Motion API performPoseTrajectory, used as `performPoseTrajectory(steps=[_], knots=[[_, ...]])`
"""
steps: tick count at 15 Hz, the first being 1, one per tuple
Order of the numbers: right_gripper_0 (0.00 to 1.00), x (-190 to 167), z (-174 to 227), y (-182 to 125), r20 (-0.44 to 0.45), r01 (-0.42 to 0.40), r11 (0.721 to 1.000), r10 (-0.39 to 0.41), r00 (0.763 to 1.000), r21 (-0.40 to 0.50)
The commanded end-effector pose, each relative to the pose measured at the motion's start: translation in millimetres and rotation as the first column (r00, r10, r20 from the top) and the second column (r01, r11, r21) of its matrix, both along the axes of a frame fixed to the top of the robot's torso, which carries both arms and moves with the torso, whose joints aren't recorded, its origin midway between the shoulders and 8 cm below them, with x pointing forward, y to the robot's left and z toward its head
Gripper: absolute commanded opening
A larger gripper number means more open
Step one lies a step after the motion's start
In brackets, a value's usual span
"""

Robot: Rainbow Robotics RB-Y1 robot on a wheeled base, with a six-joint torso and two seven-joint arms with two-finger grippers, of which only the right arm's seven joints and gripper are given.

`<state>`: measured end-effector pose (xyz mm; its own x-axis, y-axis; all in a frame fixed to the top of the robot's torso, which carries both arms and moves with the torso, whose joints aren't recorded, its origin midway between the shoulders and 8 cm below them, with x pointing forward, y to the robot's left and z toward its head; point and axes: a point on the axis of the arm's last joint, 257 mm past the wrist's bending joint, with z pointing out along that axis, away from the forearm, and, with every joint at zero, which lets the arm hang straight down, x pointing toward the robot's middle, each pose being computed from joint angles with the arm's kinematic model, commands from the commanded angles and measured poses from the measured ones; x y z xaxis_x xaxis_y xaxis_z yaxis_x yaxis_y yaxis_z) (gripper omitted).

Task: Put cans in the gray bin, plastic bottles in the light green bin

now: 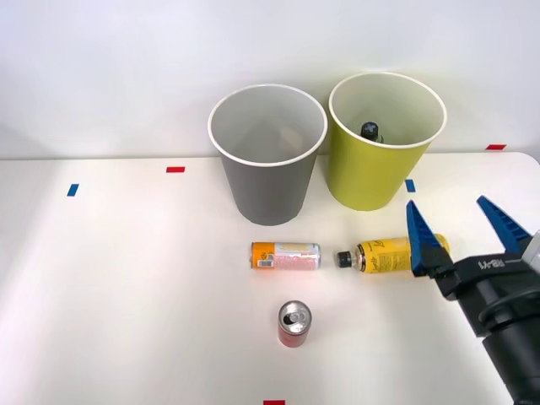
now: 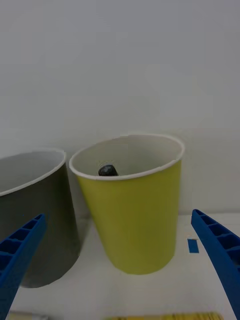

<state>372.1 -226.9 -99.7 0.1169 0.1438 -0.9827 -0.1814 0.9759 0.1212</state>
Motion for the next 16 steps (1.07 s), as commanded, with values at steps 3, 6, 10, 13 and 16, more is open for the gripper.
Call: performPoseTrajectory(steps=[3, 6, 10, 13, 16], knots=[[1.00, -16.9, -56.5, -2.3, 0.000, 0.039, 0.997, -0.039, 0.999, 0.073], [1.00, -24.5, -81.9, -14.8, -0.039, 0.092, 0.992, -0.089, 0.995, 0.082], [1.00, -46.9, -106.8, -36.5, -0.111, 0.187, 0.978, -0.177, 0.978, 0.090], [1.00, -48.6, -113.2, -49.2, -0.118, 0.239, 0.966, -0.226, 0.967, 0.101], [1.00, -51.6, -125.9, -54.9, -0.088, 0.248, 0.959, -0.237, 0.968, 0.140]])
